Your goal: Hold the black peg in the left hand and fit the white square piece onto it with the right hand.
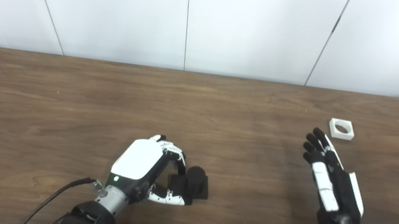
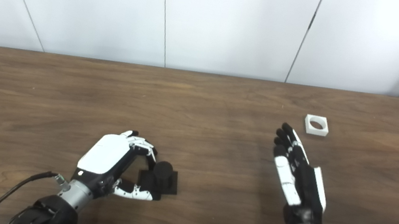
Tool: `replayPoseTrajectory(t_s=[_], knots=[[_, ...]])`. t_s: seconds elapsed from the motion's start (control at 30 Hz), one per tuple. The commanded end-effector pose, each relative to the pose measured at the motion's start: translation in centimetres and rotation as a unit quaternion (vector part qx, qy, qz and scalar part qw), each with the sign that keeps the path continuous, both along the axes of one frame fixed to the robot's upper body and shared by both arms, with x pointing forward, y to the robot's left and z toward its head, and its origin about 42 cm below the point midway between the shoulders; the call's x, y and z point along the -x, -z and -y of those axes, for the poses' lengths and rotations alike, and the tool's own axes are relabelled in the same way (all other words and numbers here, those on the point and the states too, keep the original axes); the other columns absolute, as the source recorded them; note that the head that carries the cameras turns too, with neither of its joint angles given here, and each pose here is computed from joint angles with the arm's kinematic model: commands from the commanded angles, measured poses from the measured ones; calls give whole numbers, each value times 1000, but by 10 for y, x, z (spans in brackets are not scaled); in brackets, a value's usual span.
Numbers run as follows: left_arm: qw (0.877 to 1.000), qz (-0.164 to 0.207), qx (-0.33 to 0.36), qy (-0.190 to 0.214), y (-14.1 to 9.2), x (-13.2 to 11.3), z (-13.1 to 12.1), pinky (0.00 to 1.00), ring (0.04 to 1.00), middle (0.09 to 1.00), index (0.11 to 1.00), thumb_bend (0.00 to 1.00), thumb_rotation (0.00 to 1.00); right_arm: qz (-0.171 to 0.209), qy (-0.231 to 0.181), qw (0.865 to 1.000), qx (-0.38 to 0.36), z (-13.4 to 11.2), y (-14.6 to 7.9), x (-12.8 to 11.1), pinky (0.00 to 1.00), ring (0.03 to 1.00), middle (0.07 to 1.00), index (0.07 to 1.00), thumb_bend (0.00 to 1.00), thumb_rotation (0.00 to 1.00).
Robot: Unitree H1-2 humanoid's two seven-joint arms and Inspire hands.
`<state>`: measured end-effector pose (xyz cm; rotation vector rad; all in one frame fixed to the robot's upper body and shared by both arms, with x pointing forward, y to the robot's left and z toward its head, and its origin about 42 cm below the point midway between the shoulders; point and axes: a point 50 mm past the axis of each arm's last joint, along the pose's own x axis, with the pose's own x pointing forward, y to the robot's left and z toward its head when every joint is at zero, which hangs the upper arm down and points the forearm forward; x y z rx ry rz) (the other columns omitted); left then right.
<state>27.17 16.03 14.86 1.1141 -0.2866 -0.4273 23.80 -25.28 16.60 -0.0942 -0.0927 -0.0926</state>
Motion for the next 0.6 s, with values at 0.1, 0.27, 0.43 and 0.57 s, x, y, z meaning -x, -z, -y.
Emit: replayPoseTrajectory(t_s=[0.1, 0.27, 0.43, 0.57], knots=[[1000, 2, 5, 26, 1, 8, 9, 932, 805, 727, 483, 524, 53, 44, 30, 998, 46, 3, -25, -8, 850, 883, 860, 792, 578, 488], [999, -2, 3, 32, 4, 10, 7, 926, 800, 727, 483, 524, 54, 51, 41, 996, 66, 11, -35, -21, 910, 909, 866, 742, 633, 330], [999, -11, -4, 31, 4, 12, 4, 924, 803, 730, 484, 524, 55, 54, 54, 989, 130, 30, -50, -44, 933, 923, 879, 716, 707, 255], [999, -13, -5, 29, 4, 12, 2, 918, 799, 730, 484, 523, 53, 47, 64, 973, 216, 45, -65, -64, 946, 928, 882, 700, 757, 266]])
